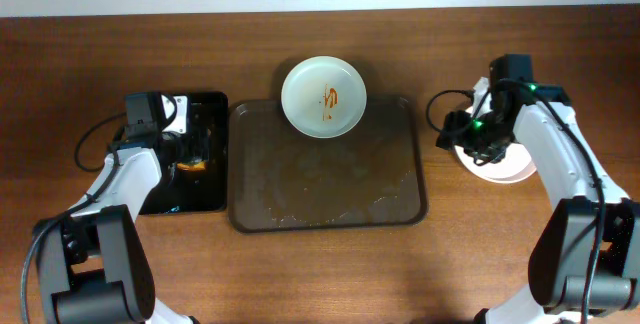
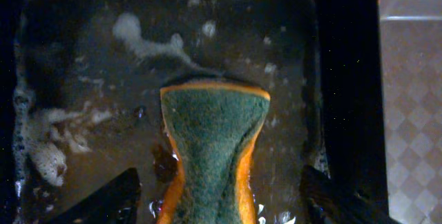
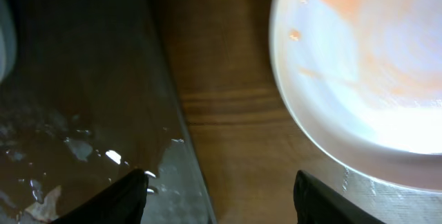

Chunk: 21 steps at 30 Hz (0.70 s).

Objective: Clean dirty plates on tray and stack at the side
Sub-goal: 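Move the right gripper to the back plate and drag it to tray center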

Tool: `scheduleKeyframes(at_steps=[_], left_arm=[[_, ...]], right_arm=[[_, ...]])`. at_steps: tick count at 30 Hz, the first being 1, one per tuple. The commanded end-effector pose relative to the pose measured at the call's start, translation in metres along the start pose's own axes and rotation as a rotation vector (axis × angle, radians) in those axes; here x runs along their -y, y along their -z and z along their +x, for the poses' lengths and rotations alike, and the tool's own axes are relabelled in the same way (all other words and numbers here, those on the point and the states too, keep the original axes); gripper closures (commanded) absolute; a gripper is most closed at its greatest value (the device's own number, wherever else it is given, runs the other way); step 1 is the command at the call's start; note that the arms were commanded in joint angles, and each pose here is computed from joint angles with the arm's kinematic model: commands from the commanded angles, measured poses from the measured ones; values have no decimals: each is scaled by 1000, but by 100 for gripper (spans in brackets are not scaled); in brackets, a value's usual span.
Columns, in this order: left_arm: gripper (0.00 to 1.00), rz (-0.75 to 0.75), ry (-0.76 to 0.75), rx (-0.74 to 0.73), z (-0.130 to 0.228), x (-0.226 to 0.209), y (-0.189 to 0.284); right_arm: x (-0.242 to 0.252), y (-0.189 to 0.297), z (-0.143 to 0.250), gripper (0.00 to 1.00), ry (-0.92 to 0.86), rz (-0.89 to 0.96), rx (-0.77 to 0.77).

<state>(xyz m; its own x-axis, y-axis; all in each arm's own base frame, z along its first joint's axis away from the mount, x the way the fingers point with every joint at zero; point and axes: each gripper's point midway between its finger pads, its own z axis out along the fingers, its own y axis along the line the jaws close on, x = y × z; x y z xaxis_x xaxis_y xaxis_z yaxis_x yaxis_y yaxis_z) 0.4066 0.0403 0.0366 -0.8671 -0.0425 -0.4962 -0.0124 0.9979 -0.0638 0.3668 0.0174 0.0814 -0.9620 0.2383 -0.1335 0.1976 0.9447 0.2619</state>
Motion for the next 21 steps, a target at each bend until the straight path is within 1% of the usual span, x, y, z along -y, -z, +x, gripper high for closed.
scheduleKeyframes(at_steps=[1,5,6,7,8,10,12,14,18,20,21], left_arm=[[30,15,-6,-15,4,5,3],[30,20,-11,-28,8,8,-2],[33,21,-12,-30,8,8,-3],[38,21,-11,-33,9,8,-3],[41,21,-11,-33,9,8,-3],[41,21,-11,-33,9,8,-3],[37,21,-11,-33,9,8,-3],[37,21,-11,-33,9,8,-3],[36,21,-11,-33,9,8,-3],[36,21,-11,-33,9,8,-3],[36,21,-11,-33,9,8,-3]], right_arm=[[-31,-5,-1,31,92,-39,22],[-64,-8,-14,25,181,-79,100],[-73,-7,-19,24,203,-93,122],[-84,-3,-23,22,226,-104,145],[-92,2,-28,21,243,-112,164],[-107,19,-41,20,268,-130,212],[-118,38,-57,19,282,-146,265],[-124,44,-67,16,288,-154,290],[-132,24,-75,16,295,-201,273],[-143,10,-80,16,303,-269,262],[-146,1,-83,16,280,-294,255]])
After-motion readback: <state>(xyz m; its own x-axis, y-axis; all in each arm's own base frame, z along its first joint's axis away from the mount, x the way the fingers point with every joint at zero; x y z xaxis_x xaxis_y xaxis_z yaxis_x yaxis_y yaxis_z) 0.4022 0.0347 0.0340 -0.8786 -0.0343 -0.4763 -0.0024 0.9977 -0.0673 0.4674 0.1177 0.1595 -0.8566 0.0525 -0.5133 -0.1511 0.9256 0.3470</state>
